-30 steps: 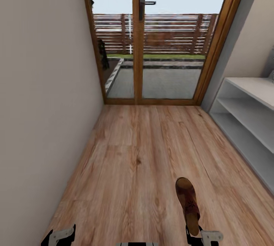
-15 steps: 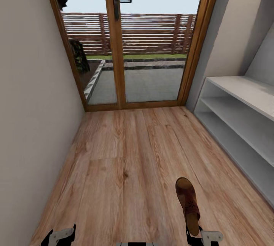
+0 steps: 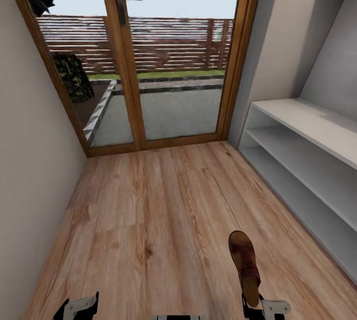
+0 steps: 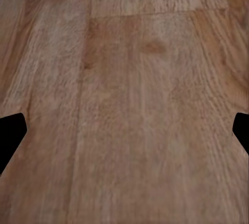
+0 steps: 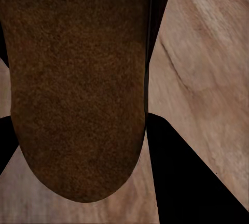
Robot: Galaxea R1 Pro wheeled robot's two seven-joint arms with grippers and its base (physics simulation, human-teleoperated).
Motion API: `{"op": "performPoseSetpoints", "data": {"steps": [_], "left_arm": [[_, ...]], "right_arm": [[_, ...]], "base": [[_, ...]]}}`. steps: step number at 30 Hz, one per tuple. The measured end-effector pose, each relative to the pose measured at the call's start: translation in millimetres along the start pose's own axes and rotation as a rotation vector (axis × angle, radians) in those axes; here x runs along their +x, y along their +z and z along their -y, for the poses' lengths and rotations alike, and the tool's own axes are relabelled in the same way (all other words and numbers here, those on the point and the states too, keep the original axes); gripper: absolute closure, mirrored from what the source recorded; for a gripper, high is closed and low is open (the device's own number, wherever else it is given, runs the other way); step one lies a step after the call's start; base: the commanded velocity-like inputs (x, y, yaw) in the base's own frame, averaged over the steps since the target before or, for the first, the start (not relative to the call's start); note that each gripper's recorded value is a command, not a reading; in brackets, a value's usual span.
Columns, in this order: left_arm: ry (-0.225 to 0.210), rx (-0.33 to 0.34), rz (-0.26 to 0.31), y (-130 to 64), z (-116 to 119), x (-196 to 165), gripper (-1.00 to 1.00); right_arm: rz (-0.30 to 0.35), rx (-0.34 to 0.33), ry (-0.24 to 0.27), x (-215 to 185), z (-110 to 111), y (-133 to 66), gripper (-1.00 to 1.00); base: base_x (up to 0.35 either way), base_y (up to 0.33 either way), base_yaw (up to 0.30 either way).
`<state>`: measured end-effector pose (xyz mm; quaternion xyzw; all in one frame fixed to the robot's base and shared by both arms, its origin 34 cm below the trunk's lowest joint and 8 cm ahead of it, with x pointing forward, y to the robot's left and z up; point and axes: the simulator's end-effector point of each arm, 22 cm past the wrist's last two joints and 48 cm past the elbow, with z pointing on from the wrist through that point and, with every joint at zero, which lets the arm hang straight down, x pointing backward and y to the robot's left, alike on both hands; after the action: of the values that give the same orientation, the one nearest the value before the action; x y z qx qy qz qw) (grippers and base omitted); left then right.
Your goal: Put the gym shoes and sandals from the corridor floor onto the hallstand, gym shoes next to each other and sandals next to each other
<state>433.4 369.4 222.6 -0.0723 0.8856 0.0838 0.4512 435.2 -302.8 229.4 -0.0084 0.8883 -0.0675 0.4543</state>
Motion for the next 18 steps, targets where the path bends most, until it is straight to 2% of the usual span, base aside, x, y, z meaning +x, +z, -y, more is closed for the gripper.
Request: {"op": "performPoseSetpoints", "data": {"steps": [6,18], "left_arm": [[0.001,0.001,-0.001,-0.3,0.3,0.6,-1.0],[0.001,0.001,-0.002,-0.4,0.3,0.7,-1.0]], "right_arm": [[0.0,0.0,0.0,0.1,0.3,0.0,1.0],[0.0,0.001,-0.001,0.1,0.6,0.0,1.0]], "base": [[0.333,0.0,-0.088],[0.333,0.012,-0.258]]}}
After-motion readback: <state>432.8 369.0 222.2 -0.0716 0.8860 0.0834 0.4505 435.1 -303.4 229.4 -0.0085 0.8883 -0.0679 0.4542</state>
